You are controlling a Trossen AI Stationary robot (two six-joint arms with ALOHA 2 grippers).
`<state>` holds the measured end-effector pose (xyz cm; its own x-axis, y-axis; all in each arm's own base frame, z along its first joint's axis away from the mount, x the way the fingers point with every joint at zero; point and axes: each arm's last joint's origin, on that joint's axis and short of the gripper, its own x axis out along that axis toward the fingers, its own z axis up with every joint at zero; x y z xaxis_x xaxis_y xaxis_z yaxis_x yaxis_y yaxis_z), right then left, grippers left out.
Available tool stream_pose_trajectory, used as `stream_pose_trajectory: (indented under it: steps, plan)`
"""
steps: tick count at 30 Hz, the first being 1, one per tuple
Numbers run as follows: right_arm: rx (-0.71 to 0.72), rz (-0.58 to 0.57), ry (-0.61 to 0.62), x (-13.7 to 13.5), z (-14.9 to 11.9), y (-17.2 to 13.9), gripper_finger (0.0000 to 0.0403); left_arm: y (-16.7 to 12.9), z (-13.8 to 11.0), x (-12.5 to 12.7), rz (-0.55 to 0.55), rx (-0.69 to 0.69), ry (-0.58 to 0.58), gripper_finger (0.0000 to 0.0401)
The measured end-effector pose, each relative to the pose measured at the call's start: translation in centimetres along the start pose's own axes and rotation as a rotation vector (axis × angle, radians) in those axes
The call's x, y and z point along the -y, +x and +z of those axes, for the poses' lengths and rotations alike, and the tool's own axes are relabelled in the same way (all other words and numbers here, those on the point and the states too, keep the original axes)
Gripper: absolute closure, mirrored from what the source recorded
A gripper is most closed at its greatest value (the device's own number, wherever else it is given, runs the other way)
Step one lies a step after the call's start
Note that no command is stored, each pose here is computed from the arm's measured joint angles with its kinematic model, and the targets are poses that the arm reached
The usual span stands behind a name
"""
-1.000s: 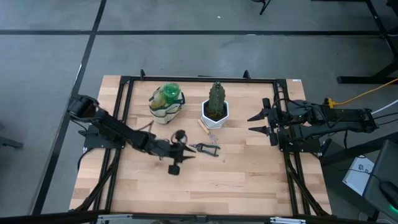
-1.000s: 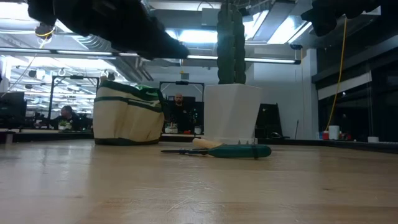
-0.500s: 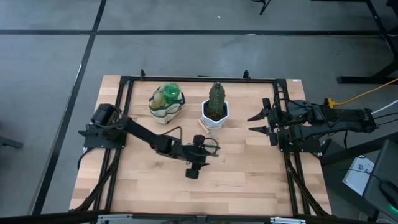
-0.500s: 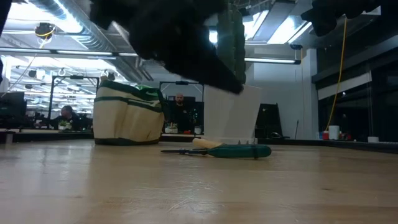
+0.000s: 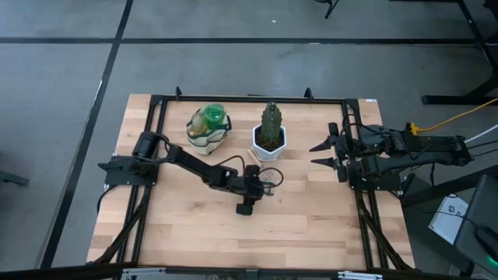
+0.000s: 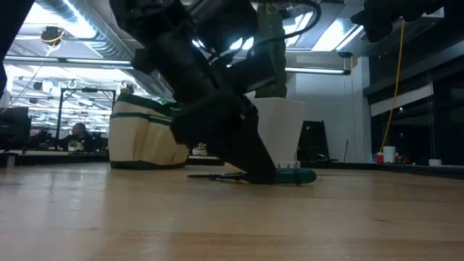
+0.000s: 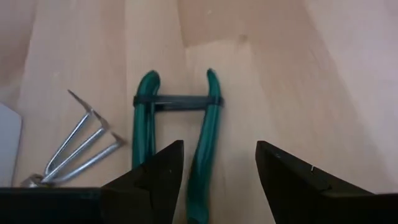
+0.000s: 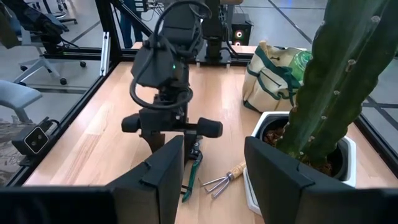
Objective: Pick & Place Garden tools in Gardening bag
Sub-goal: Put the green shear scissors into the brown gardening bag
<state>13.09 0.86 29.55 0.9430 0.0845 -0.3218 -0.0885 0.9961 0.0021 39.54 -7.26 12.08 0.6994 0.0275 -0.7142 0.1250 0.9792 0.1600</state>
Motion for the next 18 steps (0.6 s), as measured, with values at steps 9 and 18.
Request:
stream_pose_trajectory:
  steps: [9,18]
  plan:
    - [0.000,0.000,0.000,0.00,0.01,0.00,0.0231,0.43,-0.24,-0.01,0.023,-0.003,0.002,0.0216]
    - [0.000,0.000,0.000,0.00,0.01,0.00,0.0231,0.41,-0.42,0.19,-0.058,-0.023,-0.014,0.0317]
